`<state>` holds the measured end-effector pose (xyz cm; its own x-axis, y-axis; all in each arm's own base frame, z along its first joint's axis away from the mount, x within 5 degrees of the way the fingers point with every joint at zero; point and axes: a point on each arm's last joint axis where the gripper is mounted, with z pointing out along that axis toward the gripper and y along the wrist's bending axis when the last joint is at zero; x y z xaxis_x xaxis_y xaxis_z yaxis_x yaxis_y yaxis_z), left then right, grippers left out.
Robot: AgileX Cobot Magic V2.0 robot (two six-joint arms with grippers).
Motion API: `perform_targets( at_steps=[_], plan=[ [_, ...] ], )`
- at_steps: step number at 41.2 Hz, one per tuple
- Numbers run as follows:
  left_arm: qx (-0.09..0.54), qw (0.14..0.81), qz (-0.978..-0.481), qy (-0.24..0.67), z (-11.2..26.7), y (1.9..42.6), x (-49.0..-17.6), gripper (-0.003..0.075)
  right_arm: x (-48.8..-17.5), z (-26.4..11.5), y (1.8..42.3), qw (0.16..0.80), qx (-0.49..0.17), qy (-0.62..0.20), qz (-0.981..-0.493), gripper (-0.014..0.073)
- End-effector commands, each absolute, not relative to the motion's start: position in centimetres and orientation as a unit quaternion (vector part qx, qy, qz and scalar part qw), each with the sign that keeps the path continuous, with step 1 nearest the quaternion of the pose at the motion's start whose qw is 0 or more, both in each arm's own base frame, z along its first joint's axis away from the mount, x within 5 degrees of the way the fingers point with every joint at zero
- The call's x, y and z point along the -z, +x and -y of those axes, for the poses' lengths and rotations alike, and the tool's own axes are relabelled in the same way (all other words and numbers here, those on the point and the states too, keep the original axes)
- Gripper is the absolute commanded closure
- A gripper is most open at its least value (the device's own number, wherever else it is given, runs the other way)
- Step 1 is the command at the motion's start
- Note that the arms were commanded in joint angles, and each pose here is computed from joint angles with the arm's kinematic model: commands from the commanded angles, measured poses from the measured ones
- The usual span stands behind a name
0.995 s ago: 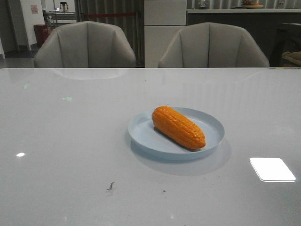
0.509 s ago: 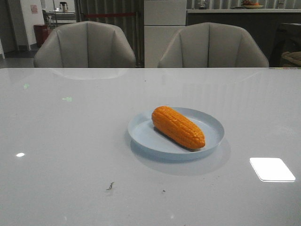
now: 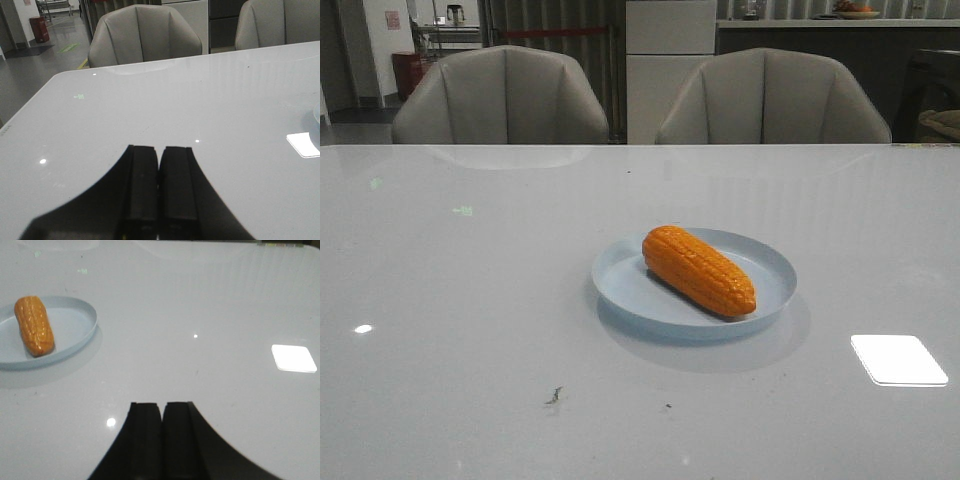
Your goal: Place corn on plate with both arms
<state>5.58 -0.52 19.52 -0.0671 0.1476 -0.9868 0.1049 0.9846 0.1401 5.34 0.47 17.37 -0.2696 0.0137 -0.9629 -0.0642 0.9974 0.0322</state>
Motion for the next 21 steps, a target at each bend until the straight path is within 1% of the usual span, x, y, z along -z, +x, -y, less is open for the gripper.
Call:
perform_targets(
  at_steps=[1, 21],
  plan=[
    [-0.01, 0.701, -0.709, 0.08, 0.55, 5.62, -19.13, 0.0627, -18.43, -0.46, 5.22, 0.631, -0.032, -0.018, -0.775, 0.0536],
    [-0.01, 0.701, -0.709, 0.08, 0.55, 5.62, -19.13, 0.0627, -18.37, -0.47, 5.21, 0.628, -0.032, -0.018, -0.777, 0.0536]
  ],
)
